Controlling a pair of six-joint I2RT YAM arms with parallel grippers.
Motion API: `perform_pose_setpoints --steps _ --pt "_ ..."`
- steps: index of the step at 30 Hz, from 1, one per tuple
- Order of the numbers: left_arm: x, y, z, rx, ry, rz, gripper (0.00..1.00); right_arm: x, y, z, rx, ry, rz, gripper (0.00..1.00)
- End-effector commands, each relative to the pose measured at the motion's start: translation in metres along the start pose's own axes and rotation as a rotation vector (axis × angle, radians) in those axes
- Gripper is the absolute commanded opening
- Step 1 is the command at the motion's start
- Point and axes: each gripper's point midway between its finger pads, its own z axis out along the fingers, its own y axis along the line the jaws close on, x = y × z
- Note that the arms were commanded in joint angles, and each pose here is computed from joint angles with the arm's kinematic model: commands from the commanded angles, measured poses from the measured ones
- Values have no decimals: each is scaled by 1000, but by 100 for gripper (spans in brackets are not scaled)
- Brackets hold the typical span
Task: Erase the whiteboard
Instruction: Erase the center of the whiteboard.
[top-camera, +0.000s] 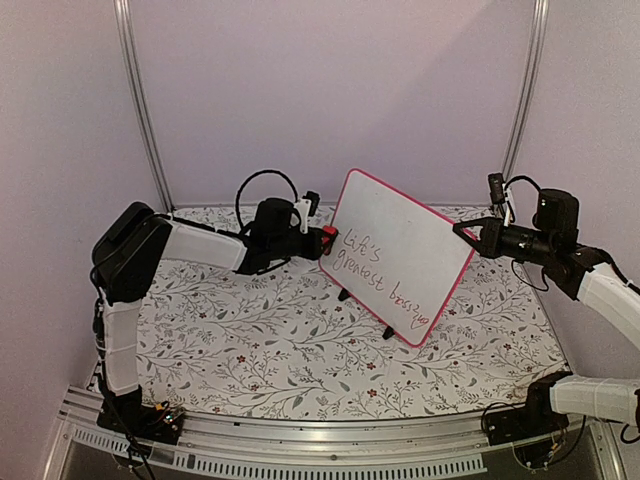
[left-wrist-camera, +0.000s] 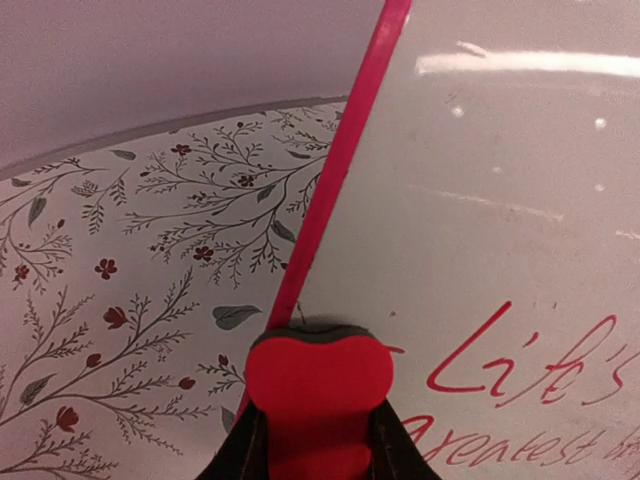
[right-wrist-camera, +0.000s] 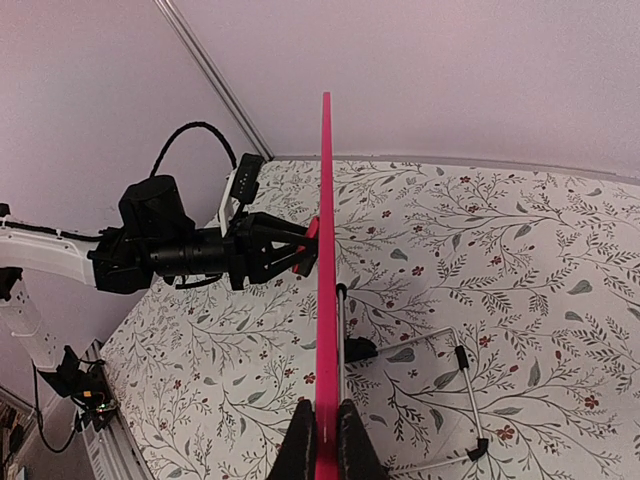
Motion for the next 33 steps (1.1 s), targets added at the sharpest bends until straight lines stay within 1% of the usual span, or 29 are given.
perform_pose_setpoints --steps 1,10,12,20,29,33 --pt "27 0 5 -4 57 1 0 32 9 5 -65 120 51 0" --pt "-15 -26 -2 76 -40 34 0 32 10 5 -66 120 52 0" --pt "-21 -28 -2 77 -45 41 0 32 9 5 -64 120 52 0" --pt "-19 -31 -1 78 -46 43 0 32 10 4 -65 117 50 0" --pt "-28 -31 1 66 -67 55 0 33 10 4 -66 117 52 0" --pt "-19 -25 7 37 -26 52 0 32 9 4 -65 118 53 0"
